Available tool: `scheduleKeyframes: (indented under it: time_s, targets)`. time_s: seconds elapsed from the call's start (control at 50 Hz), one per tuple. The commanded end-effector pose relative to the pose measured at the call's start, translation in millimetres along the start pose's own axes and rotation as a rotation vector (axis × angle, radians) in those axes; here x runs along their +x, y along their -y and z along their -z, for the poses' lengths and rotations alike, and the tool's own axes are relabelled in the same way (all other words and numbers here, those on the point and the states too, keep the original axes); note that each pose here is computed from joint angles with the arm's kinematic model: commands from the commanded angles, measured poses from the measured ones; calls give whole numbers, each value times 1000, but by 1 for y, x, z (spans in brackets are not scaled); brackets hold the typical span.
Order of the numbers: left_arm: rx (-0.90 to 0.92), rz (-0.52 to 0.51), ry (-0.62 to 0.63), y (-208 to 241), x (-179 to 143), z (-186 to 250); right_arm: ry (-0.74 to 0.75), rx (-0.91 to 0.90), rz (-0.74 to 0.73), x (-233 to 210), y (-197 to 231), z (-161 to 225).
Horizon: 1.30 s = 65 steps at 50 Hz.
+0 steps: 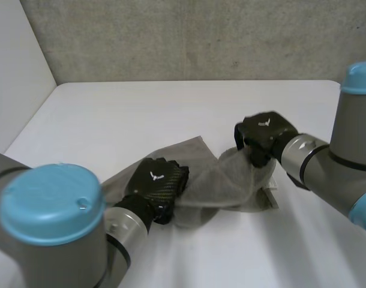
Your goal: Fold the towel.
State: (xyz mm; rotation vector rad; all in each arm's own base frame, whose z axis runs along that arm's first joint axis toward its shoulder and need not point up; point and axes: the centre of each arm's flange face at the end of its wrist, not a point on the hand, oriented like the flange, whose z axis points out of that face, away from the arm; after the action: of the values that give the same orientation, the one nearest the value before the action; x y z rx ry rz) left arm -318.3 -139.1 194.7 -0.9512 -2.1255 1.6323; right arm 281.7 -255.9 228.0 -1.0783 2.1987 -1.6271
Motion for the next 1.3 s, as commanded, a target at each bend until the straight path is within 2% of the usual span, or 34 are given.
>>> scheduleKeyframes:
  time_s: [0.02, 0.06, 0.22, 0.64, 0.78, 1.0, 1.3]
  targets:
    - [-53, 15, 79, -15, -23, -30, 17, -54, -10, -5, -19, -5]
    - [-69, 48, 157, -17, -50, -35, 14, -55, -11, -4, -21, -5]
    - [-78, 71, 209, -18, -70, -15, -10, -87, -36, 6, -37, -5]
    - [-264, 83, 207, -61, -70, 26, -51, -101, -58, 18, -59, -11]
    - [-266, 131, 174, -69, -82, 16, -43, -102, -56, 14, -60, -11]
    - [-166, 125, 168, -74, -86, -7, -41, -104, -56, 13, -60, -10]
    - [-189, 126, 162, -82, -85, -15, -43, -103, -56, 14, -60, -10]
